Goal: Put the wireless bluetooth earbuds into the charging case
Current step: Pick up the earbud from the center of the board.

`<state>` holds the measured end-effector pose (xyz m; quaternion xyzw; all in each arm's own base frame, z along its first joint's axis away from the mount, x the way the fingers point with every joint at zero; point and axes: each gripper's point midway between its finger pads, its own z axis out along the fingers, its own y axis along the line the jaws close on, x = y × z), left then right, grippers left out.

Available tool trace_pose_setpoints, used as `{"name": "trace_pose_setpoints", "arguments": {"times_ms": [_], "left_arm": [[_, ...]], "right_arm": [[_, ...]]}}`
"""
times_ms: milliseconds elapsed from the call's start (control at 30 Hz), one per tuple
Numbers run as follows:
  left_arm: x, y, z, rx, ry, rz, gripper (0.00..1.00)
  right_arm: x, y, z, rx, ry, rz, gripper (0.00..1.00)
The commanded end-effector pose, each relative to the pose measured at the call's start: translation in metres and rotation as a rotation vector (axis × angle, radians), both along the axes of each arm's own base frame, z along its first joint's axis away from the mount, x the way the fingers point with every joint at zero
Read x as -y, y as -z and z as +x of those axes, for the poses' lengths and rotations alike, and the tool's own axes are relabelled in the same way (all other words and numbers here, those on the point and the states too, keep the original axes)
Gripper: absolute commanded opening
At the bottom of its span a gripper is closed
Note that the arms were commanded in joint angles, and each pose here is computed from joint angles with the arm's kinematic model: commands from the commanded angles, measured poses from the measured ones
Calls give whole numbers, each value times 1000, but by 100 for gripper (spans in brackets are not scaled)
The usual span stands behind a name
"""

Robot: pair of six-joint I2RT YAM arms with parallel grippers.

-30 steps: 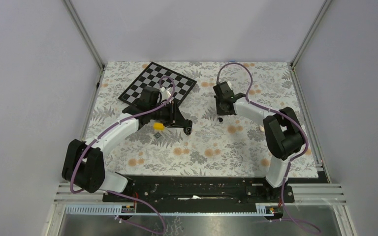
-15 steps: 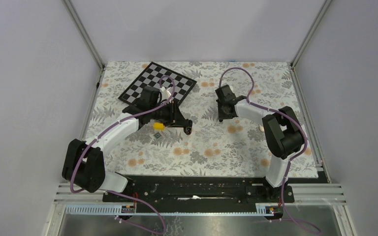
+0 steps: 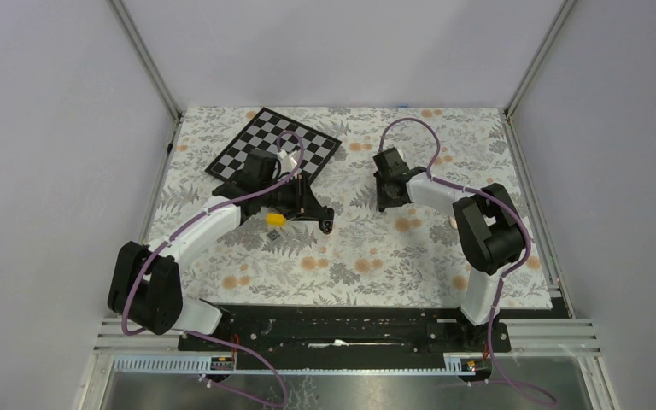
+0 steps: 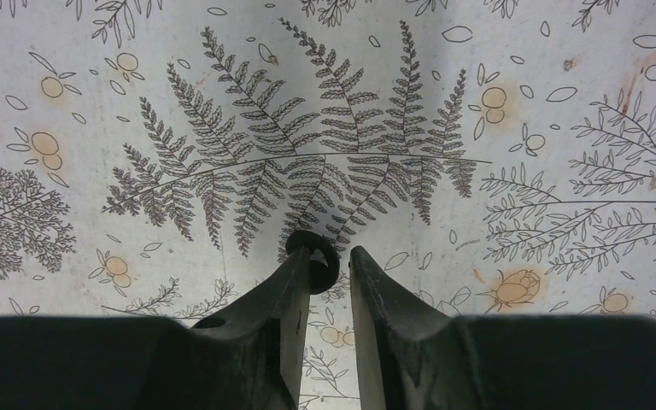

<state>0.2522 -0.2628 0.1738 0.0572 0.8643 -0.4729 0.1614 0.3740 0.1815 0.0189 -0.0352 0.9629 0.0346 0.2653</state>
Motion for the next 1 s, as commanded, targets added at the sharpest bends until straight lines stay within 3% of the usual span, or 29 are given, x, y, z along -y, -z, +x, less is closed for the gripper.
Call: {"name": "trace_pose_setpoints", "arguments": {"times_ms": [0,133,400,667,967], "left_arm": [[2,-16,9,63,0,-23,0],[2,-16,8,61,1,-23,0],[2,-15,8,55,4,-22,0],[2,-15,9,59,-1,-19,0],[1,-14,10,67,-7,-16,0]], "right_arm": [[-2,12,-8,-44,9,21,31],[-4,11,-8,-44,7,34,31],[-5,8,-6,-37,6,38,20],[-7,-6,-6,-13,10,65,0],[-11,-50,-21,58,-12,157,0]]}}
